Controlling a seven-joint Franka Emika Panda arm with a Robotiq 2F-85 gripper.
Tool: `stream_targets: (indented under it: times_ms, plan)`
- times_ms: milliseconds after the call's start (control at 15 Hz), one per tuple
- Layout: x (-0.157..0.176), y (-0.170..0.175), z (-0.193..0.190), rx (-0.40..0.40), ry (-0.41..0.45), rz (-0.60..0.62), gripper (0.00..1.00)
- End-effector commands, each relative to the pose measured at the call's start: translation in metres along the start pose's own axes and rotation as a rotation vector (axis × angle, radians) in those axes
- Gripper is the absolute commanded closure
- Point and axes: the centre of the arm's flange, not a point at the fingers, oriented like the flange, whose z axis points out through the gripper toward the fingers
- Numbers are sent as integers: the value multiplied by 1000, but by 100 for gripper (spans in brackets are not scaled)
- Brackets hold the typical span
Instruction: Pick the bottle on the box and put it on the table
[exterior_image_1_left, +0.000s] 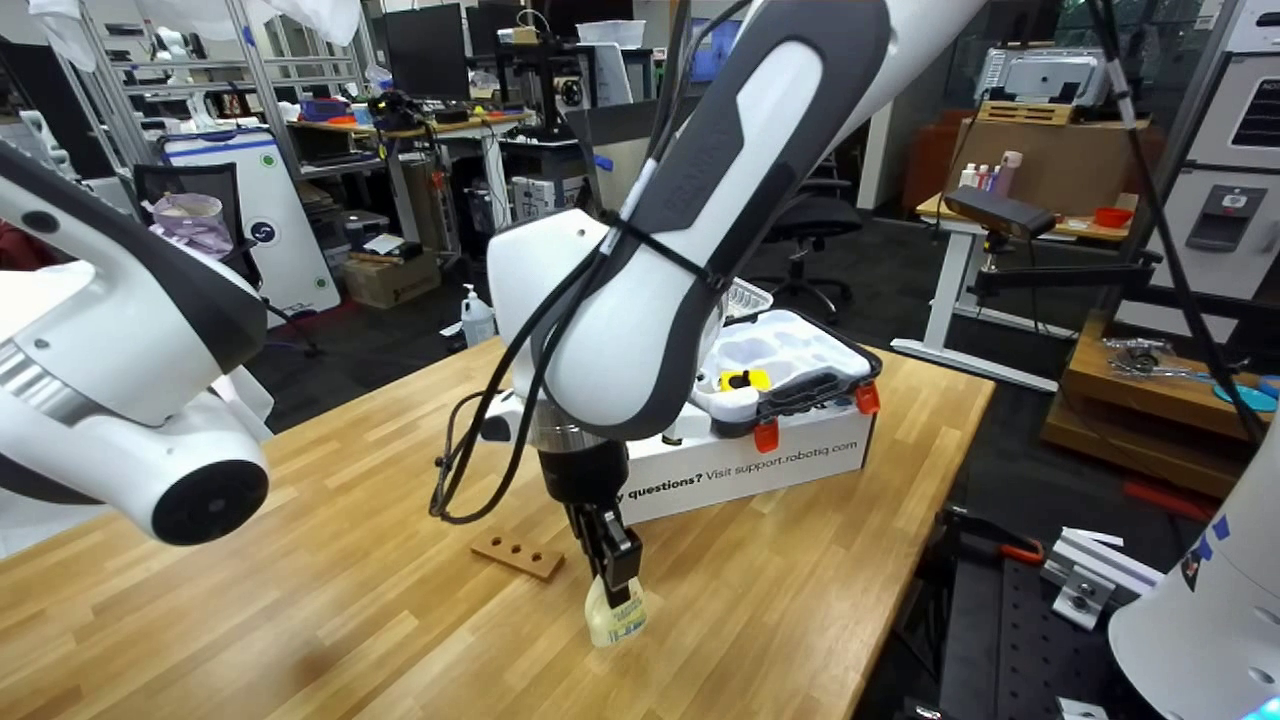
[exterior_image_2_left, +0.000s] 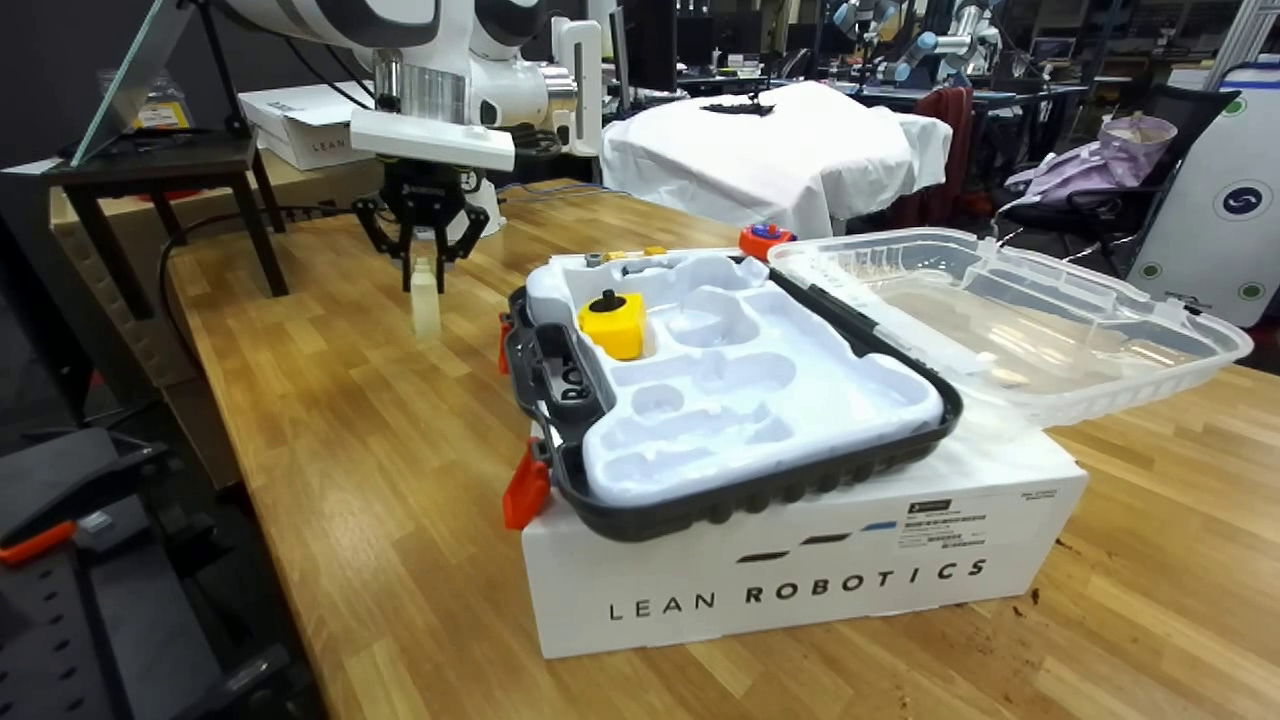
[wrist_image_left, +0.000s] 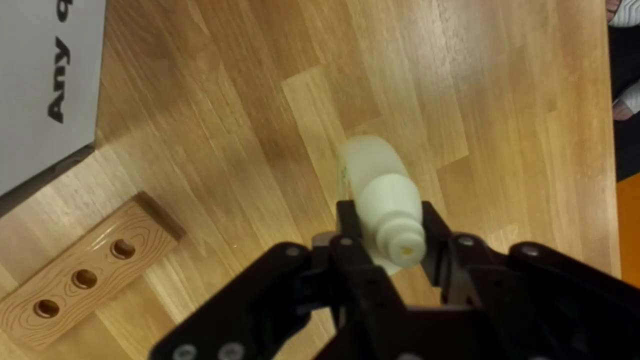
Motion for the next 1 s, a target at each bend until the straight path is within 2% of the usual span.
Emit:
stream_targets:
  times_ms: [0, 200, 667, 733, 800, 867, 933]
  plan:
    - [11, 16, 19, 9, -4, -20, 92]
    - [16, 26, 27, 6, -17, -34, 92]
    - [27, 35, 6, -31, 20, -50, 92]
    - [27, 34, 4, -30, 19, -54, 88]
    - [27, 34, 4, -30, 21, -54, 43]
    - [27, 34, 4, -27, 22, -52, 42]
    - [27, 34, 4, -27, 18, -53, 37]
